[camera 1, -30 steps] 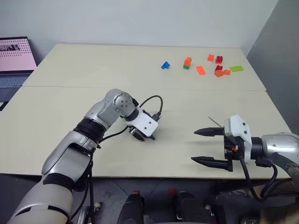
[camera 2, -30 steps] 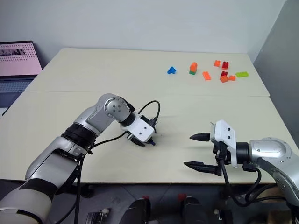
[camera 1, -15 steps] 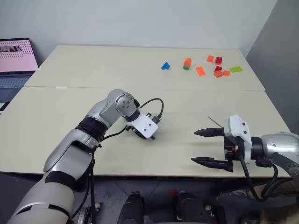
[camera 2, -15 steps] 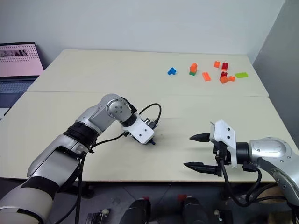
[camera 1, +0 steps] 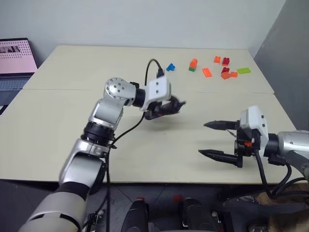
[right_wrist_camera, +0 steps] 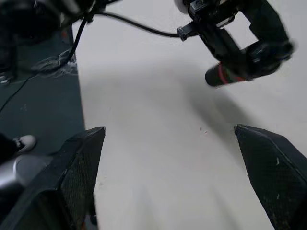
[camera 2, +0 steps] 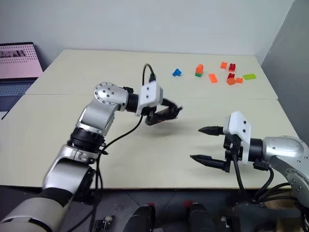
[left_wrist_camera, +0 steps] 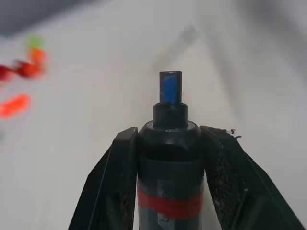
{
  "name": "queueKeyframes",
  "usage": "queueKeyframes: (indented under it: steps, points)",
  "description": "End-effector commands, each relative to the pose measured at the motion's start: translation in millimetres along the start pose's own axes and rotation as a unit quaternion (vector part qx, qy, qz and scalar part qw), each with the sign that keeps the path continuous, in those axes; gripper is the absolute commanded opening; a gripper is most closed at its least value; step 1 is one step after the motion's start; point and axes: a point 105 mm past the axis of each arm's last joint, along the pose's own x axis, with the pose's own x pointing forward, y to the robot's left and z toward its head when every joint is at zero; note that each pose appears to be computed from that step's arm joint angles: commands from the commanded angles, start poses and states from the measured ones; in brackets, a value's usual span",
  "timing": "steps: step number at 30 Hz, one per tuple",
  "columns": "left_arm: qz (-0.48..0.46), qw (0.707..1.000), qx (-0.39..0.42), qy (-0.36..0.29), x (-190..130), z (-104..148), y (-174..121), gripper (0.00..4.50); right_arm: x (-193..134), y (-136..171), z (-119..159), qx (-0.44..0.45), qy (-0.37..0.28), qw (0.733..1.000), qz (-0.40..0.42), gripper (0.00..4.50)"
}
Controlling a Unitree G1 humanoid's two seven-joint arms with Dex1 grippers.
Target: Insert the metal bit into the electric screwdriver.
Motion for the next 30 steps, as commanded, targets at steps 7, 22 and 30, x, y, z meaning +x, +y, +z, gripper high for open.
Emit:
queueKeyframes:
  steps: [7,22,30]
  points:
    - [0.224,0.950,-0.140,-0.165,-7.0,18.8,-24.6,1.64,8.2,-15.3,29.4,-0.037,-0.069,0.996,-0.033,4.50]
    - [0.318,0.923,-0.178,-0.122,-9.8,-46.3,-63.9,1.64,16.1,-11.3,35.2,-0.041,-0.079,0.996,-0.005,4.50]
    - [0.344,0.915,-0.182,-0.105,-28.5,-55.1,-73.2,1.64,15.3,-10.5,31.1,-0.044,-0.064,0.997,0.002,4.50]
